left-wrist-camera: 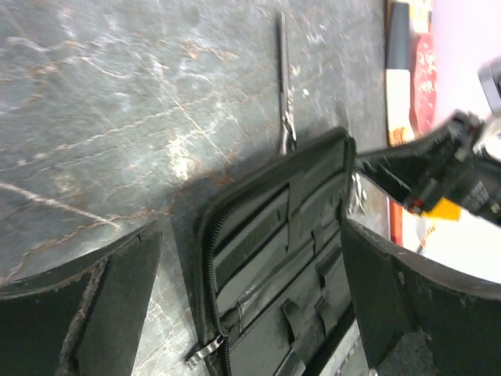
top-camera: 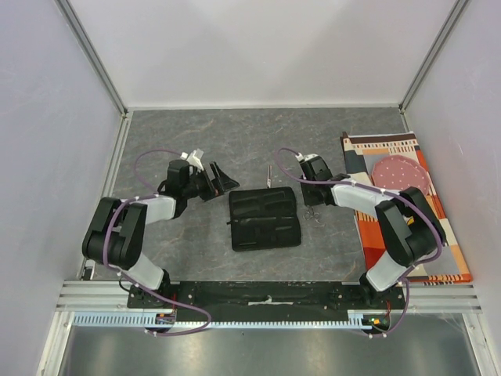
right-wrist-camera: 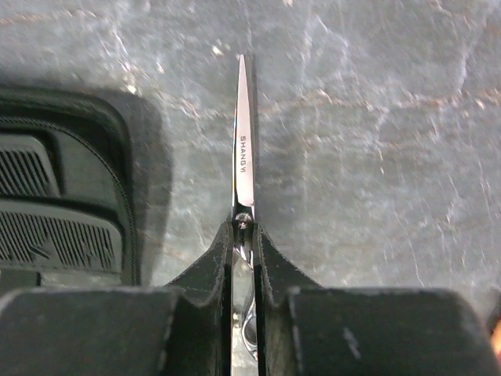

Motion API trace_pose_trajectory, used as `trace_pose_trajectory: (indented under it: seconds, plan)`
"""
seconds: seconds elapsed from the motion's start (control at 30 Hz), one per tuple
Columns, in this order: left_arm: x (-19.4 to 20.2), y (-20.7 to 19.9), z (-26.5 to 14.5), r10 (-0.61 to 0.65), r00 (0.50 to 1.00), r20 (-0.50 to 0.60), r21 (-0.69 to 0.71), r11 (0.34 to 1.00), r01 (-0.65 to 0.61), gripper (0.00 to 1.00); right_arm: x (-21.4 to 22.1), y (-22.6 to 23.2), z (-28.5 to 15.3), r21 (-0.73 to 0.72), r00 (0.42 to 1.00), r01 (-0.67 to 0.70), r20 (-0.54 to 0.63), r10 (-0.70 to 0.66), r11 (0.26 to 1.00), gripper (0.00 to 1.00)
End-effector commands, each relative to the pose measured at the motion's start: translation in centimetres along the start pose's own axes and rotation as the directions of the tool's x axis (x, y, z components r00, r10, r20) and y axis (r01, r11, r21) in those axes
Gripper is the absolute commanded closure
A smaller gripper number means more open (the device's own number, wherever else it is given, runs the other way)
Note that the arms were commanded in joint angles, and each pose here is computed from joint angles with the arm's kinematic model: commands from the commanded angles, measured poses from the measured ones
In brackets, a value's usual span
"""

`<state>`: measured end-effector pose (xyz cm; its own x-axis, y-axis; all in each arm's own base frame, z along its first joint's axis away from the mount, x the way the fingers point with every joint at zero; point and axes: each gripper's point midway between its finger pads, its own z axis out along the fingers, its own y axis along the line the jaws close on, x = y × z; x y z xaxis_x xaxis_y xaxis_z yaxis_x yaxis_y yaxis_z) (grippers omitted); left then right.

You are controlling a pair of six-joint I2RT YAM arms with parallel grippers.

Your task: Sort the hair-cutting tools

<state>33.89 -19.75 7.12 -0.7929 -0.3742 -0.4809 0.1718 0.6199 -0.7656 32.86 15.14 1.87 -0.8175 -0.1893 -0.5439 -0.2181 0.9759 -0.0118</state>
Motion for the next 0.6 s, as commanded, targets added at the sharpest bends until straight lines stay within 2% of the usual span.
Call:
trace_pose_trajectory:
  seconds: [0.0, 0.1, 0.23, 0.43, 0.57]
  plan:
    - [-1.7, -1.0, -2.1, 0.002, 0.998, 0.055, -0.113, 0.994, 0.004, 0.0, -0.1, -1.5, -2.4, 0.06, 0.998, -0.05, 0.04, 0.047, 0.997, 1.0]
    - [-0.6, -1.4, -4.4, 0.019, 0.999, 0.047, -0.193, 0.981, -0.01, 0.0, -1.6, -1.8, -4.8, 0.062, 0.994, -0.057, 0.1, 0.051, 0.996, 1.0]
    - [3.6, -2.2, -6.4, -0.029, 0.999, -0.017, -0.207, 0.978, 0.025, 0.0, -2.9, -1.5, -8.1, 0.044, 0.988, -0.043, 0.151, 0.036, 0.998, 1.0]
    - [9.6, -2.3, -6.6, -0.087, 0.99, -0.107, -0.218, 0.974, 0.062, 0.01, -2.9, -0.1, -11.2, 0.014, 0.982, -0.012, 0.19, 0.009, 1.0, 1.0]
    - [10.8, -1.5, -5.5, -0.114, 0.99, -0.086, -0.223, 0.97, 0.092, 0.08, -2.8, 0.7, -12.6, -0.001, 0.978, 0.004, 0.209, -0.004, 1.0, 1.0]
